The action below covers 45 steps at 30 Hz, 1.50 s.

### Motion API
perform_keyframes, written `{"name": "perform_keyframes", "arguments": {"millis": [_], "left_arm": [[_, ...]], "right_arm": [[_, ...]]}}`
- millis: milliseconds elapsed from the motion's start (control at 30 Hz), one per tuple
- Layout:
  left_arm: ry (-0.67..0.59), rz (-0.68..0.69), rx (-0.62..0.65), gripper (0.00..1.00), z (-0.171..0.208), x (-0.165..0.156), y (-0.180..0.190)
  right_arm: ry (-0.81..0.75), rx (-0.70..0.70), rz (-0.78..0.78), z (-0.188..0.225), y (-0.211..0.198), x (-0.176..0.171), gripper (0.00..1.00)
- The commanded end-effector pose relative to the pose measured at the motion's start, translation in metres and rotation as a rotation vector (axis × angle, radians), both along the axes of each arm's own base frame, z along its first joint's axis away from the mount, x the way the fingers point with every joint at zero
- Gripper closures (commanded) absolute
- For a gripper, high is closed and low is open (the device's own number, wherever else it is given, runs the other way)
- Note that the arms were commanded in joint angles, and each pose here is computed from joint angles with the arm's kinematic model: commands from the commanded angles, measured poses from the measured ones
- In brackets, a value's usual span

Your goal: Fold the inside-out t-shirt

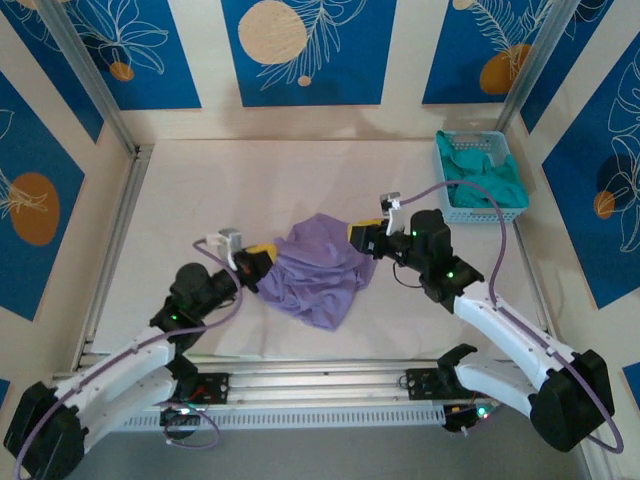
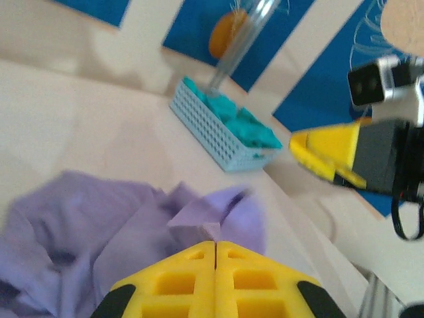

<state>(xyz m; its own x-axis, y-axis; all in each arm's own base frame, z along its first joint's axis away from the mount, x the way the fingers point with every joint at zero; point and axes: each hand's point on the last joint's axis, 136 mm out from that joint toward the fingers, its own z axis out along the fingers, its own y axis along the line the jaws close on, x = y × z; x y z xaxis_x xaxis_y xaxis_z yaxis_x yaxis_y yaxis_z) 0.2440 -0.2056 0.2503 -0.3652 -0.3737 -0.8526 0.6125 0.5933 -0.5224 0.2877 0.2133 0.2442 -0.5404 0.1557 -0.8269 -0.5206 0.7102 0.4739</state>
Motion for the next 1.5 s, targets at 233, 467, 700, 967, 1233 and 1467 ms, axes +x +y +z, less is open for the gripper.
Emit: {"name": "perform_keyframes", "arguments": {"millis": [233,467,700,967,1233,1467], "left_arm": [[-0.098,0.266,0.208,1.00,0.083,0.006,0.069],[-0.111,0.398,0.301,1.00,0.117,0.001,0.098],[-0.104,0.436,0.359,1.00,0.131,0.002,0.107],[-0.078,0.535,0.404,1.00,0.141,0.015,0.121],[-0.157,0.629,0.352,1.00,0.210,0.059,0.128],[-0.256,0.636,0.144,1.00,0.308,0.056,0.158]], "right_arm": [[0.225,-0.362,-0.228,-0.050,-0.047,0.076,0.46],[0.478,-0.432,-0.083,-0.127,-0.003,0.115,0.35],[0.638,-0.549,-0.023,-0.192,0.010,0.109,0.35],[0.655,-0.590,-0.040,-0.203,0.005,0.105,0.87],[0.277,-0.302,-0.270,-0.023,-0.056,0.159,1.00],[0.086,-0.149,-0.512,0.053,-0.138,0.109,0.99]]}}
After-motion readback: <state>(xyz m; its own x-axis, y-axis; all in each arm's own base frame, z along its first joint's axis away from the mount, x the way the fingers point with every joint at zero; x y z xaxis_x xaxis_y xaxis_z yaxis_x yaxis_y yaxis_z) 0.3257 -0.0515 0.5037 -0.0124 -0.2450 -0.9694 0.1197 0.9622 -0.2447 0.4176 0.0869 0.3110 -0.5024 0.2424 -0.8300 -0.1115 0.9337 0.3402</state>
